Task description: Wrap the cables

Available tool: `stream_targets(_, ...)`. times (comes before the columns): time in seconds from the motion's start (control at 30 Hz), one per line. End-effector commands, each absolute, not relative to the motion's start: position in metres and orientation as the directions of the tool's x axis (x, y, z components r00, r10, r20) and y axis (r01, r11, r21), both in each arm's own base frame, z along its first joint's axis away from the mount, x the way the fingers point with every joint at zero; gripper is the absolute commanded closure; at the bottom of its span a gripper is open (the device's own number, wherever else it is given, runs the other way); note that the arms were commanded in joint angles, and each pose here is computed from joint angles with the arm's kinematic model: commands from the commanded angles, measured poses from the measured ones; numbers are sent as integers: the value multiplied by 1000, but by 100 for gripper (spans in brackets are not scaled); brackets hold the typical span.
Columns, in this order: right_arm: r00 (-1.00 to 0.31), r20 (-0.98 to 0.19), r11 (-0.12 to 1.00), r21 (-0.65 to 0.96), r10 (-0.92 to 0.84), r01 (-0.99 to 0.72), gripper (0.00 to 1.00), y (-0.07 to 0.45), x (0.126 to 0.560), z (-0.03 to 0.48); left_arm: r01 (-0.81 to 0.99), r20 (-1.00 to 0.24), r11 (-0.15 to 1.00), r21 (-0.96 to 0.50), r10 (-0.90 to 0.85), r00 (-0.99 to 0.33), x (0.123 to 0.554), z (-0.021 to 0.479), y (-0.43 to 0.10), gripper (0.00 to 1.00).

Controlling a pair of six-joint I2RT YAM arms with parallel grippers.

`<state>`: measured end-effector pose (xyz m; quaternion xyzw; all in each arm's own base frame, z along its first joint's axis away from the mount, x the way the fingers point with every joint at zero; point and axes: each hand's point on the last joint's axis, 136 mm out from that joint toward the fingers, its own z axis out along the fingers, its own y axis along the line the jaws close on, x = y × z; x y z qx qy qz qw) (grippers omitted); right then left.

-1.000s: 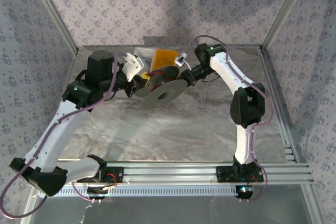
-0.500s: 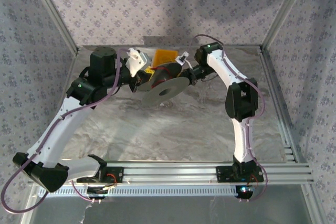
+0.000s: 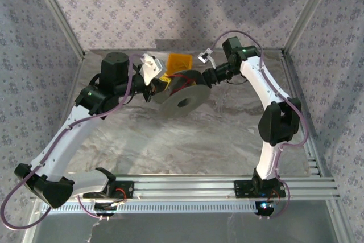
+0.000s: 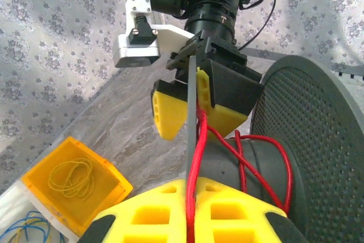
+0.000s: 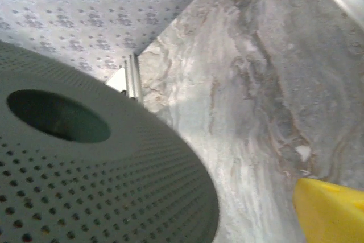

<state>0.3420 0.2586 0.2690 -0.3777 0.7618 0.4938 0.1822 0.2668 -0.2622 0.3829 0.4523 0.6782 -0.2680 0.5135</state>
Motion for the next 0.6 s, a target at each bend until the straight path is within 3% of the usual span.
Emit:
stream_targets(0.0, -672, -642, 365, 565, -368, -740, 0, 244, 361, 267, 882, -964, 447, 149, 265, 28, 264, 415, -265, 100)
stream_targets(0.17, -692, -659, 454, 540, -297, -709, 0, 219, 377, 282, 875, -961, 462, 142, 278, 10, 266, 407, -262, 100)
stream_targets(0.57, -652, -722, 476, 501, -231, -723, 0, 191, 372, 318, 852, -938, 506, 134, 341, -55, 279, 381, -258, 100)
